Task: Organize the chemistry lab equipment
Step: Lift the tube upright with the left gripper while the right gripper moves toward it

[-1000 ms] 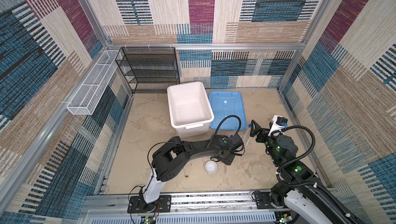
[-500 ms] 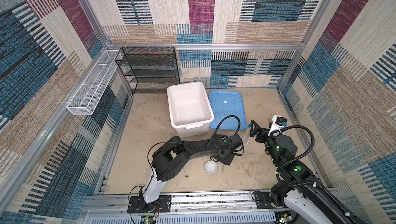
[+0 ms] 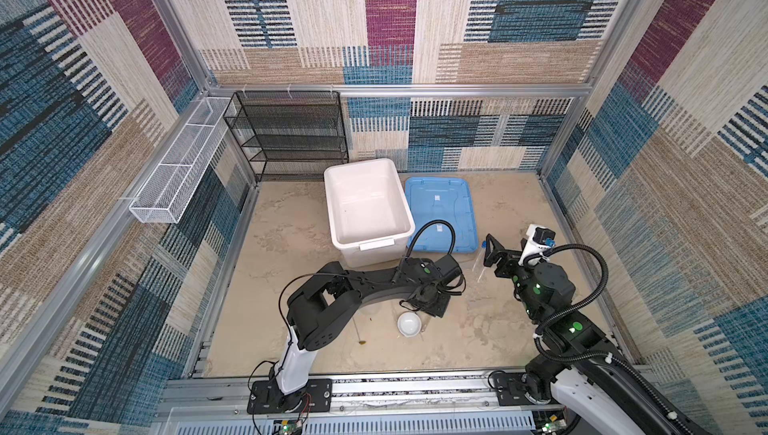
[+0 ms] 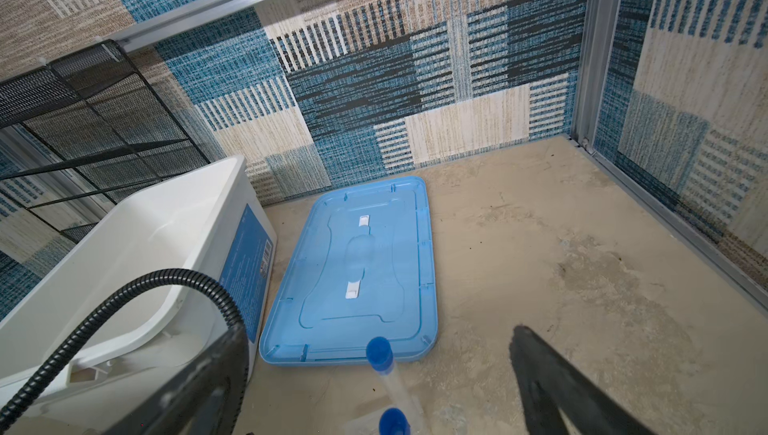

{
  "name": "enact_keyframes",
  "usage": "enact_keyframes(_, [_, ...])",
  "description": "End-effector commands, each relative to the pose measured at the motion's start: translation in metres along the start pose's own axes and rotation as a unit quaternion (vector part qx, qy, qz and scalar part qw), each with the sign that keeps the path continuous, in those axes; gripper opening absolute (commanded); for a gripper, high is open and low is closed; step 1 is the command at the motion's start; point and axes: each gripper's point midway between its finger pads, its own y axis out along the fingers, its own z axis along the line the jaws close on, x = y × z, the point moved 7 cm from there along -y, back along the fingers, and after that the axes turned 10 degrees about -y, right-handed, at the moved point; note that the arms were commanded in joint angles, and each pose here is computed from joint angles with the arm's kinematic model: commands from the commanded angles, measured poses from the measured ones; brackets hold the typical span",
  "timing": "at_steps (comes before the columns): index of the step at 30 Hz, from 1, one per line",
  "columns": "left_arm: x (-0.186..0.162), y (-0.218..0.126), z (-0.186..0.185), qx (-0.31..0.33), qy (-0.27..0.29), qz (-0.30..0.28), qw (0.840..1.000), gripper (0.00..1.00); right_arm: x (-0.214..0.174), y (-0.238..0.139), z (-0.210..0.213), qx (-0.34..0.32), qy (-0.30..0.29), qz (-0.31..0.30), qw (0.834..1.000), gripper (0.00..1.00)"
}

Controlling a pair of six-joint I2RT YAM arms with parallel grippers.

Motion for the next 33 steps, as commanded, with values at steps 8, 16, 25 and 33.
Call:
enact_keyframes(8, [0.019, -0.029, -0.002, -0.103, -0.025, -0.092, 0.99, 0.17, 0.005, 0.001, 0.005, 0.02, 0.0, -0.012, 1.0, 1.0])
enact_keyframes(16, [0.031, -0.067, -0.006, -0.167, -0.016, -0.187, 0.968, 0.14, 0.016, 0.007, 0.021, 0.069, -0.007, -0.002, 0.998, 1.0])
enact_keyframes(25, [0.03, -0.102, 0.0, -0.196, 0.006, -0.277, 0.941, 0.14, 0.032, 0.011, 0.036, 0.119, -0.014, 0.006, 0.993, 0.99])
enact_keyframes(33, [0.024, -0.128, 0.008, -0.201, 0.041, -0.348, 0.915, 0.14, 0.039, 0.019, 0.064, 0.211, -0.027, 0.037, 0.976, 0.91])
